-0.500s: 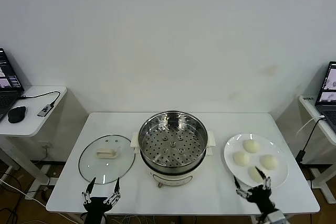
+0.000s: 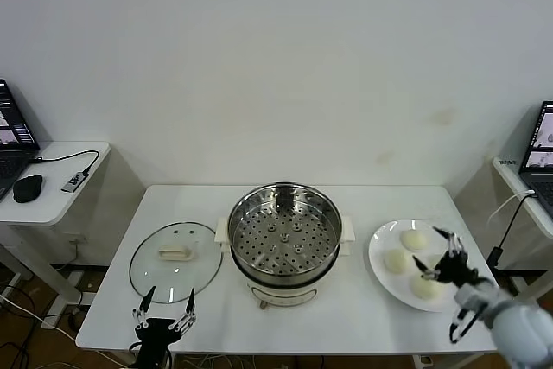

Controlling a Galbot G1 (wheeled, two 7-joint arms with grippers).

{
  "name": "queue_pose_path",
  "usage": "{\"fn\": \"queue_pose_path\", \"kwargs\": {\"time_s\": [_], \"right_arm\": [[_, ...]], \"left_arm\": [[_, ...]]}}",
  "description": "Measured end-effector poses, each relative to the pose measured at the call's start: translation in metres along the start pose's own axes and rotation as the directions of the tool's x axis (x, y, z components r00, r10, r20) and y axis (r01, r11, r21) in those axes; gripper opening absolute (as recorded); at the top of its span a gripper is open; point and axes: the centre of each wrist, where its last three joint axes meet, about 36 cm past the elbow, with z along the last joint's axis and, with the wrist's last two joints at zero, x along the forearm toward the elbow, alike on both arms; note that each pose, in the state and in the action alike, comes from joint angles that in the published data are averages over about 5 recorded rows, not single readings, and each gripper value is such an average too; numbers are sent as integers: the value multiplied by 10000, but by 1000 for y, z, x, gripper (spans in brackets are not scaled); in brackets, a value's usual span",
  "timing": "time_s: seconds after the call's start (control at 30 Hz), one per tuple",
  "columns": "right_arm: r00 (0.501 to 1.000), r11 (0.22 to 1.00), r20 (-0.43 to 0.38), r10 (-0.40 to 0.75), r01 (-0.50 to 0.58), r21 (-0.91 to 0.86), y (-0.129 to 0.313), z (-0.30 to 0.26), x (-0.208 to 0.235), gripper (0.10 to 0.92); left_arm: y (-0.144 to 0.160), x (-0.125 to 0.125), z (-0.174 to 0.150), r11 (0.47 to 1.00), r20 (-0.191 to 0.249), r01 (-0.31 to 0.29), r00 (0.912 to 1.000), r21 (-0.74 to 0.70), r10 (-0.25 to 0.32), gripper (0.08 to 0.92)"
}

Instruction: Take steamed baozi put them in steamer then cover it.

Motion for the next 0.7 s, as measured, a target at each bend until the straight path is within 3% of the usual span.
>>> {"fn": "queue_pose_path", "kwargs": {"time_s": [0.3, 0.7], "right_arm": [[9703, 9679, -682, -2322, 2375, 828, -73, 9, -37, 823], [8650, 8564, -1447, -4805, 4983, 1349, -114, 19, -102, 823]], "left_arm": [[6, -1, -2, 9995, 98, 55, 9999, -321, -52, 823], [15, -5, -6, 9979, 251, 165, 9996, -620, -150, 823]]}}
